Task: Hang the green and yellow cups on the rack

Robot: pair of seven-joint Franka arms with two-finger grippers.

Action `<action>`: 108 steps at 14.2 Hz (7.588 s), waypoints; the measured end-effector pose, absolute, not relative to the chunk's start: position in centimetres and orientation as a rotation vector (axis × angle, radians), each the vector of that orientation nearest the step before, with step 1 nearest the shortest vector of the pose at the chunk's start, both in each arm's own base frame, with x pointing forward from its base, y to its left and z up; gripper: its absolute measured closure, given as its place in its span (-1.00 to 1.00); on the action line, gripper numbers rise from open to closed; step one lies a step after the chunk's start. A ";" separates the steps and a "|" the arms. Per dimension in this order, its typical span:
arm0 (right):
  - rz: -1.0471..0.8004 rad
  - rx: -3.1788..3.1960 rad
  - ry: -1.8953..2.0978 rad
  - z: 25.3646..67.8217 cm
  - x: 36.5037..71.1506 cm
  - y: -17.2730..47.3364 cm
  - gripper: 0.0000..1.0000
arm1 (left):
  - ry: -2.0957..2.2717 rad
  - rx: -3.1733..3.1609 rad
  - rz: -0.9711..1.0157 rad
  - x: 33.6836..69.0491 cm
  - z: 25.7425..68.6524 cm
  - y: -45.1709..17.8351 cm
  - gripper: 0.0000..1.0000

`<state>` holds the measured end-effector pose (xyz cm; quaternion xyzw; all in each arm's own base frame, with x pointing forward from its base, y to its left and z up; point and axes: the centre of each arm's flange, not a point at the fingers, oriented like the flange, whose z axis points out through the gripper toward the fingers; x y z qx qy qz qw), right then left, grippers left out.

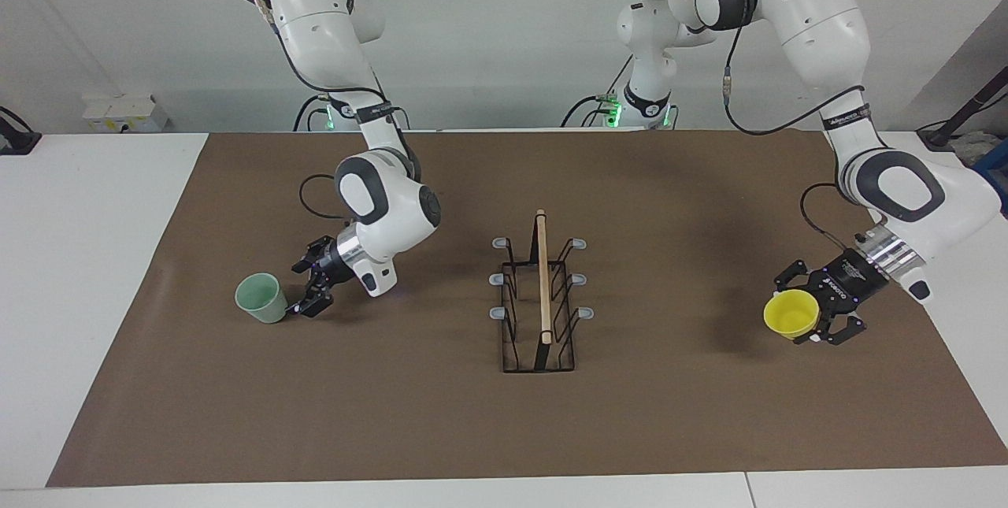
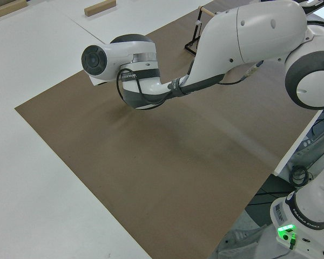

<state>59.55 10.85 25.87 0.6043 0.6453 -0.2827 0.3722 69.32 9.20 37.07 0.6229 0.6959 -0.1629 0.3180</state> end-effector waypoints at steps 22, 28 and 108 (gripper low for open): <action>-0.693 1.224 1.721 22.2 58.1 3.0 -1.00 | 1.179 3.008 0.534 58.9 47.4 -28.4 -0.35; -0.688 1.220 1.730 22.1 58.0 2.8 -0.36 | 1.154 2.993 0.839 54.0 44.7 -31.3 -0.35; 2.184 3.044 0.611 39.4 50.6 25.8 -0.30 | -0.233 3.122 0.025 53.9 64.6 -3.9 -1.00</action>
